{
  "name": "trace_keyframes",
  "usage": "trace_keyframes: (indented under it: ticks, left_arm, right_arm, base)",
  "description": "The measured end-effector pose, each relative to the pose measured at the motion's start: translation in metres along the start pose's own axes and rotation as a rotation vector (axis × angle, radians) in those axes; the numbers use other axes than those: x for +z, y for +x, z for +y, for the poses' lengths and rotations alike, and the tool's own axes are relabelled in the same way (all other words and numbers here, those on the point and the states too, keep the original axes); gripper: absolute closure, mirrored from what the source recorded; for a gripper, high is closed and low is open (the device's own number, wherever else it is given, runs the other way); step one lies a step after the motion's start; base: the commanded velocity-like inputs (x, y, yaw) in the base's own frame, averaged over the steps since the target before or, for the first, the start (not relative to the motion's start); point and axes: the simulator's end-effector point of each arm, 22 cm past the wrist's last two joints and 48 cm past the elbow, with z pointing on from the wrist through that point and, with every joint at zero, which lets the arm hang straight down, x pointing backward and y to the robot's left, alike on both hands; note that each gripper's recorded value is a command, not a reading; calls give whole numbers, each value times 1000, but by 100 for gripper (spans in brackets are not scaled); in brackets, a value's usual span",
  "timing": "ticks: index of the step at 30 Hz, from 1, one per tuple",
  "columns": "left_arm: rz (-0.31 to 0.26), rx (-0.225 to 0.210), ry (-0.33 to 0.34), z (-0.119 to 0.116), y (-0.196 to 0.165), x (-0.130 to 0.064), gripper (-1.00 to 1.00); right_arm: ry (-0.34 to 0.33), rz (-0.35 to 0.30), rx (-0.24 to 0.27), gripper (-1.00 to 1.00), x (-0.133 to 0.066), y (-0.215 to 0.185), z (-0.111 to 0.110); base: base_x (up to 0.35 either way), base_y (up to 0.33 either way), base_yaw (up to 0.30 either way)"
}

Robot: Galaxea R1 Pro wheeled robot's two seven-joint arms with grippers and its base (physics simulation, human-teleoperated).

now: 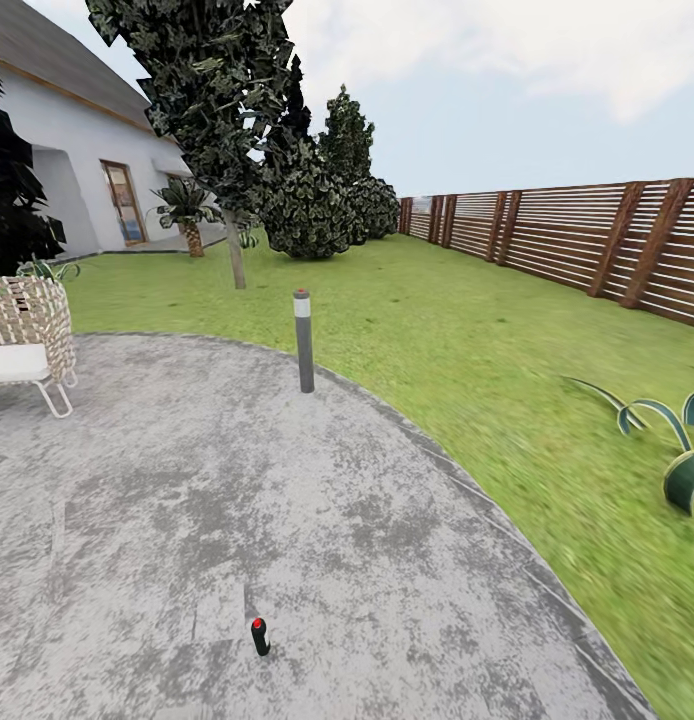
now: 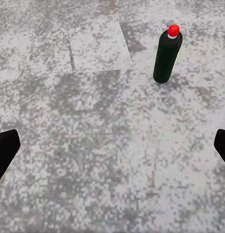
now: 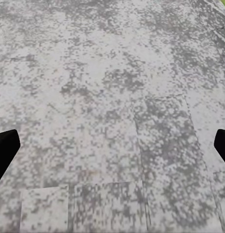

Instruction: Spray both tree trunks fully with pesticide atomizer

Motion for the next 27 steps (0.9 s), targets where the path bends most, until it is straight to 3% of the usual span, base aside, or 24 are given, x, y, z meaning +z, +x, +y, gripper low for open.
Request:
trace_keyframes:
  ticks: [8, 13, 14, 16, 21, 22, 24, 27]
  left_arm:
    - [1, -10, -9, 3, 0, 0, -100]
    - [-6, -77, -48, 13, -9, 4, -100]
    - [-21, -90, -53, 13, -20, 8, -100]
    - [-84, -105, -52, 12, -71, 24, -100]
    - [-149, -122, -48, 10, -133, 39, -100]
    - [-164, -126, -44, 8, -151, 43, -100]
    - [-171, -126, -42, 7, -158, 45, -100]
    - [-175, -122, -40, 6, -162, 45, -100]
  right_arm:
    - [2, 0, 1, -100, 0, 0, 0]
    - [3, -10, 3, -100, 1, -5, 0]
    - [3, -33, 3, -100, 4, -16, 0]
    - [0, -139, -8, -100, 17, -72, 0]
    - [-6, -294, -63, -100, 38, -168, 3]
    - [-11, -340, -74, -100, 48, -206, 10]
    - [-13, -340, -73, -100, 56, -225, 14]
    - [-14, -268, -69, -100, 65, -224, 17]
  base:
    - [0, 0, 0]
    - [0, 0, 0]
    - [0, 0, 0]
    - [0, 0, 0]
    - [0, 0, 0]
    - [0, 0, 0]
    - [0, 0, 0]
    - [0, 0, 0]
